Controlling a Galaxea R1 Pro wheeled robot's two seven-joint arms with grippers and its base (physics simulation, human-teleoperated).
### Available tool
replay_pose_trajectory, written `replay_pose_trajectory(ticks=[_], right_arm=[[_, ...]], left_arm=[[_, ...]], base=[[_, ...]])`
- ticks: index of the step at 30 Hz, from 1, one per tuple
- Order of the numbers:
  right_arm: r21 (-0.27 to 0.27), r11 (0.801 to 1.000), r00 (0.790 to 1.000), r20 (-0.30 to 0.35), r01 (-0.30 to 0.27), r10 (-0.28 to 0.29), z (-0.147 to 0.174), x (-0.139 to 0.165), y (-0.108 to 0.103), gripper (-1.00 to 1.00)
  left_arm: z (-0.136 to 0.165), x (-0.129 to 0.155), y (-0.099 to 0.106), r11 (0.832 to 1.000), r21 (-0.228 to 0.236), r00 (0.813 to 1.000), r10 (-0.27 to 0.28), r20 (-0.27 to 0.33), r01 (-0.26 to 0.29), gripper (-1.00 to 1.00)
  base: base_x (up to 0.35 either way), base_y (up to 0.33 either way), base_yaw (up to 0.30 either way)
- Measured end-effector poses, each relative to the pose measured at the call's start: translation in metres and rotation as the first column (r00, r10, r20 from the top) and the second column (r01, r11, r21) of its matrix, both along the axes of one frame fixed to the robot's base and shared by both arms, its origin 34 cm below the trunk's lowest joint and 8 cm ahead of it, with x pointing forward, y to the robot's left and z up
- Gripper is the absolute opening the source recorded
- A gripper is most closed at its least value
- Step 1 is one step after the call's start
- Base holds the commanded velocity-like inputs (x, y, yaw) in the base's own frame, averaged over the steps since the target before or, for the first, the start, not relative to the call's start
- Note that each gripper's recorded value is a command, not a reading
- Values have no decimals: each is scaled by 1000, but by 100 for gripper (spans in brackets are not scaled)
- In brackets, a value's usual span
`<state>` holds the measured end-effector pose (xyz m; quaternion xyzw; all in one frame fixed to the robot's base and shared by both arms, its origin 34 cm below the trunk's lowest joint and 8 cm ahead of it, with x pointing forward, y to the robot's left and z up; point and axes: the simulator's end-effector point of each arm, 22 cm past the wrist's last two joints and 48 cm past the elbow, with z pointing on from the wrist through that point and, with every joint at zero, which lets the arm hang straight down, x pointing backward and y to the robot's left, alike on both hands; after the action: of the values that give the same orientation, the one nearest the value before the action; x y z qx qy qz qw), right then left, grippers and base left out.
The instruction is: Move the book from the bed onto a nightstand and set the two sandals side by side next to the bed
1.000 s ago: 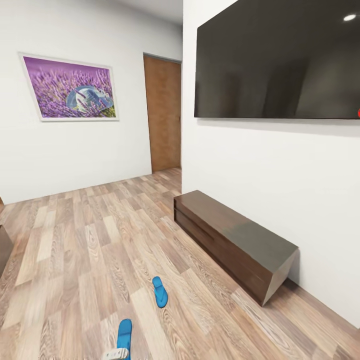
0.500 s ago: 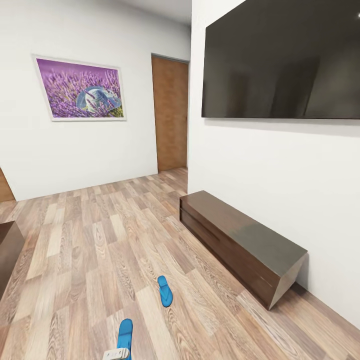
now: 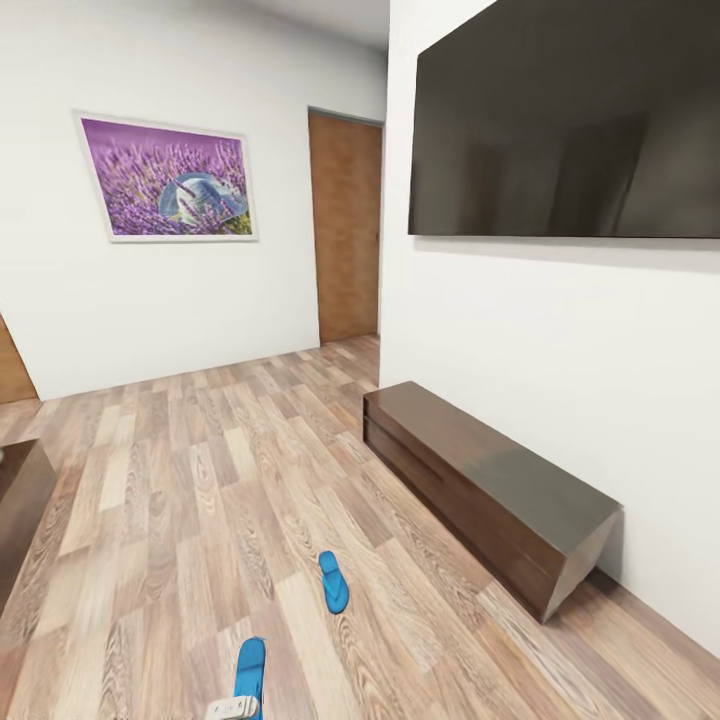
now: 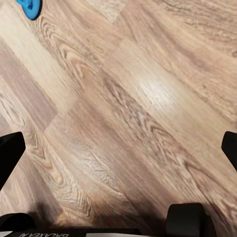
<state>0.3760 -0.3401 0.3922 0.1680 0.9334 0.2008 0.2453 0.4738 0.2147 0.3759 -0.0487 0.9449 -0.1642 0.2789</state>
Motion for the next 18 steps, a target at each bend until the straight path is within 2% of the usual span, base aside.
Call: replay_pose_trajectory(ticks=[18], right_arm=[[-1,1000,1000,0,2,-2,0,0,-1,100]], left_arm=[[0,0,0,1000,2,1000,-1,-1,1,-100]], base=[[0,0,287]])
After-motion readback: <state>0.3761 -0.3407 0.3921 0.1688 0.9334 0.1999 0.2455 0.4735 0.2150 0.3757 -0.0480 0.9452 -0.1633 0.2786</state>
